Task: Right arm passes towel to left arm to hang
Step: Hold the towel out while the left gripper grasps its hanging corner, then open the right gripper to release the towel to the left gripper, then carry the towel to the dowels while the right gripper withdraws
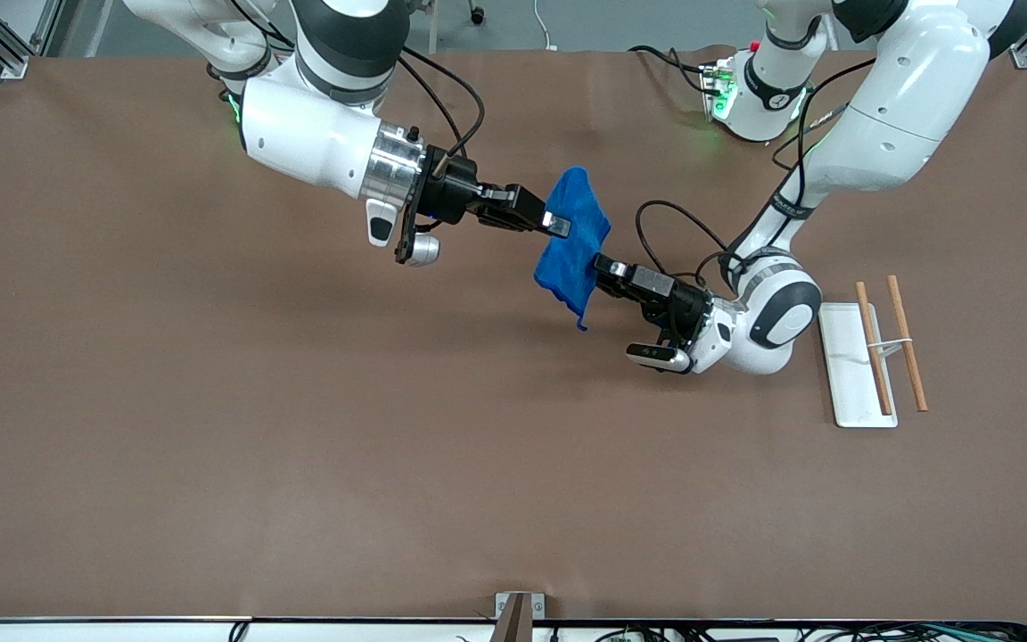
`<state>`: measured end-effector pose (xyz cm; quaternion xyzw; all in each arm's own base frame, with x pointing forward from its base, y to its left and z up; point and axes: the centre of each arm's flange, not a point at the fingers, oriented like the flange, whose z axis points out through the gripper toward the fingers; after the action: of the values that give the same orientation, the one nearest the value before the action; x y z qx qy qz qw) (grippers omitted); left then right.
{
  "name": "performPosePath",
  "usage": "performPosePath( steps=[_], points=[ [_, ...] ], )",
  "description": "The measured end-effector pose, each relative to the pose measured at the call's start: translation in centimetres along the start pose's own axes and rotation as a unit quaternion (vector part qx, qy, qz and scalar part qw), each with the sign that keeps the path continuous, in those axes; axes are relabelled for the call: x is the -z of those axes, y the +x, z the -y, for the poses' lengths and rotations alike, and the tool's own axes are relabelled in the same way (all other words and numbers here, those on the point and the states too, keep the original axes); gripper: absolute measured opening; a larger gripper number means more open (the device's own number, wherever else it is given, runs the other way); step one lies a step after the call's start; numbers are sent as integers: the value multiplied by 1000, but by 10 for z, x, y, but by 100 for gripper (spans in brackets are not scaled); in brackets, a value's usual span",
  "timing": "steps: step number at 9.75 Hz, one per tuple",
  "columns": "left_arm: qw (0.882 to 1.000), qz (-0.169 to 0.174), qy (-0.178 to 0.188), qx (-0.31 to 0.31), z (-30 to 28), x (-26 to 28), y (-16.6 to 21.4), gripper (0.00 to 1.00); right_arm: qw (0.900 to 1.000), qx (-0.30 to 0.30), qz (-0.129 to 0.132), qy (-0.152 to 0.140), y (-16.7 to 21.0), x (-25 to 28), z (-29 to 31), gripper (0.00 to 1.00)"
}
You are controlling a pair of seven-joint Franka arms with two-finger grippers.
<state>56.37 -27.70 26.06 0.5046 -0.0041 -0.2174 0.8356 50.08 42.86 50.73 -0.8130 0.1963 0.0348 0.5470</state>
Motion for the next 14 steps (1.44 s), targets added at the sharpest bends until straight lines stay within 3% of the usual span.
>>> performPosePath(
  steps=[3,4,5,9,10,12,14],
  points=[
    [1000,-5,0,-6,-8,7,2,25,1000,0,0,0,0,0,0,7],
    [1000,-5,0,-7,-9,8,3,18,1000,0,0,0,0,0,0,9],
    [1000,-7,0,-9,-12,10,4,3,1000,0,1,0,0,0,0,20],
    [999,-30,4,21,-64,38,8,2,1000,-2,1,-1,1,-1,-1,81],
    [998,-42,26,36,-90,48,9,2,1000,-2,0,-1,2,0,-1,98],
    [988,-81,108,79,-142,65,7,2,1000,11,-18,-19,15,5,-14,100],
    [960,-134,213,125,-179,67,2,2,995,40,-64,-70,59,37,-44,100]
  ],
)
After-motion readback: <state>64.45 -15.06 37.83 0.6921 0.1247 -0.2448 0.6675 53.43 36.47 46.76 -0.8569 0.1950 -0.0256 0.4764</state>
